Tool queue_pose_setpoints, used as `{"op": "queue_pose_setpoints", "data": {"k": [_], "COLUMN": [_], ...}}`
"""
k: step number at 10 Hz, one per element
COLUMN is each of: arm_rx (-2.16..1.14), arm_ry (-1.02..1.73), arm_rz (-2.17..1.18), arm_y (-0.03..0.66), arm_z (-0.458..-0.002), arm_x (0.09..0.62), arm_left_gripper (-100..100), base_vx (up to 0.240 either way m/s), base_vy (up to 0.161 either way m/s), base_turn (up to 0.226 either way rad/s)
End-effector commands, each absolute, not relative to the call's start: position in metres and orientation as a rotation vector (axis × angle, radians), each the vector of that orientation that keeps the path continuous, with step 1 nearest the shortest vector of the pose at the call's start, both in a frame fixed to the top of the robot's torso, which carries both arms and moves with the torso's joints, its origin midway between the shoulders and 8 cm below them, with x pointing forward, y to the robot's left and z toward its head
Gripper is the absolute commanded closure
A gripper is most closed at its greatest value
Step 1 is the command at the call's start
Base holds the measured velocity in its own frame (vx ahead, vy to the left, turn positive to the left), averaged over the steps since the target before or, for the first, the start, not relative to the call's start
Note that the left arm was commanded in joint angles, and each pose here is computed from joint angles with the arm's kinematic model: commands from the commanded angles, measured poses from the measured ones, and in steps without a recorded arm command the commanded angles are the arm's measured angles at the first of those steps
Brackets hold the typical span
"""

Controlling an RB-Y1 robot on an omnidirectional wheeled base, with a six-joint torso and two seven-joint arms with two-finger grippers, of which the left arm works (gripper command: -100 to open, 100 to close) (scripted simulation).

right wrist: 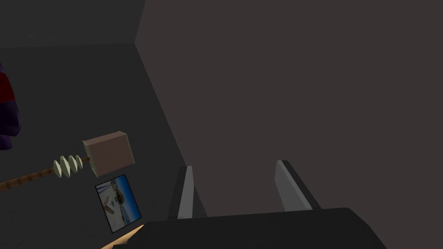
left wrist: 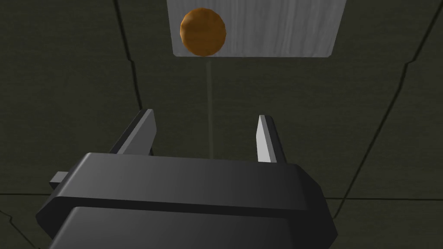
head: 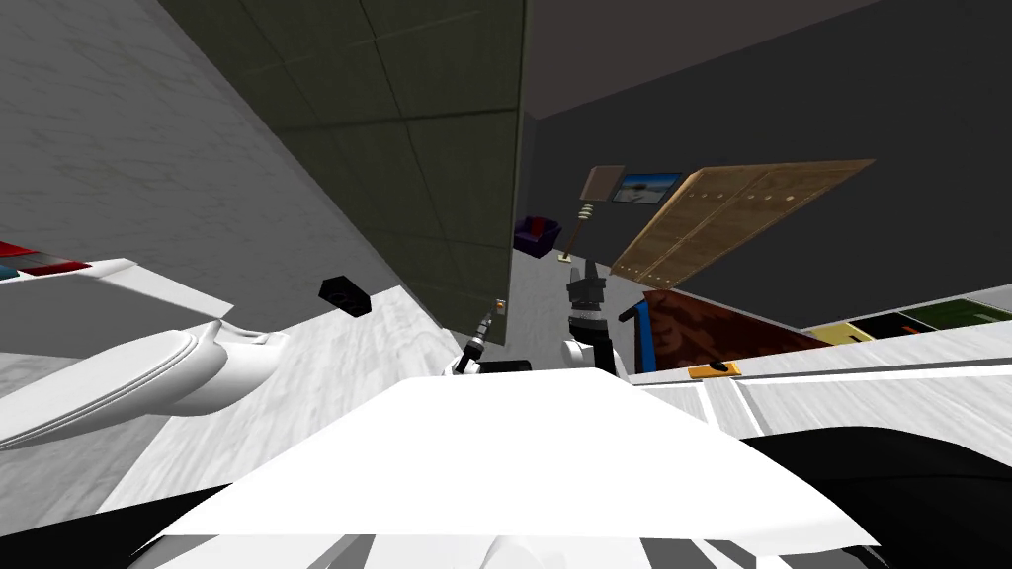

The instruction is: Push the door open

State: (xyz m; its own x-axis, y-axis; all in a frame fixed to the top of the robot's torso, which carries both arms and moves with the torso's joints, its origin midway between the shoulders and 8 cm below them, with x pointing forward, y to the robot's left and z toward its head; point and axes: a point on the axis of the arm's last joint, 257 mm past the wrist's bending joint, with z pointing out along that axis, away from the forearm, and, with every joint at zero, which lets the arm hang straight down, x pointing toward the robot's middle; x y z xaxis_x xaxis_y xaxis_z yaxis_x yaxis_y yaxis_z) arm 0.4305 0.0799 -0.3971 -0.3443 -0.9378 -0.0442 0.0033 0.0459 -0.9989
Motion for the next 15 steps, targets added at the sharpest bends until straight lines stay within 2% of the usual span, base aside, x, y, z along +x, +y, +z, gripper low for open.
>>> {"op": "queue_pose_setpoints", "data": {"k": [1,3,4,12,13,15], "arm_rx": [-1.008,-1.012,-1.008,-1.006,-1.006,-1.006], "arm_ry": [1.475,1.470,1.472,1.453,1.453,1.453], "arm_rz": [-1.440,-1.445,-1.435,-1.429,-1.429,-1.429], "arm_y": [0.074,0.073,0.079,0.084,0.084,0.084], "arm_z": [-0.395,-0.393,-0.395,-0.393,-0.393,-0.393], "arm_x": [0.429,0.429,0.429,0.429,0.429,0.429], "arm_left_gripper": [-100,-100,-100,-100,100,100], "base_vx": [-0.304,-0.208,0.076,0.197,-0.021,-0.031], "base_vy": [0.001,-0.001,-0.068,-0.074,0.007,0.016], "base_turn": [0.076,0.033,-0.036,-0.018,0.007,-0.015]}}
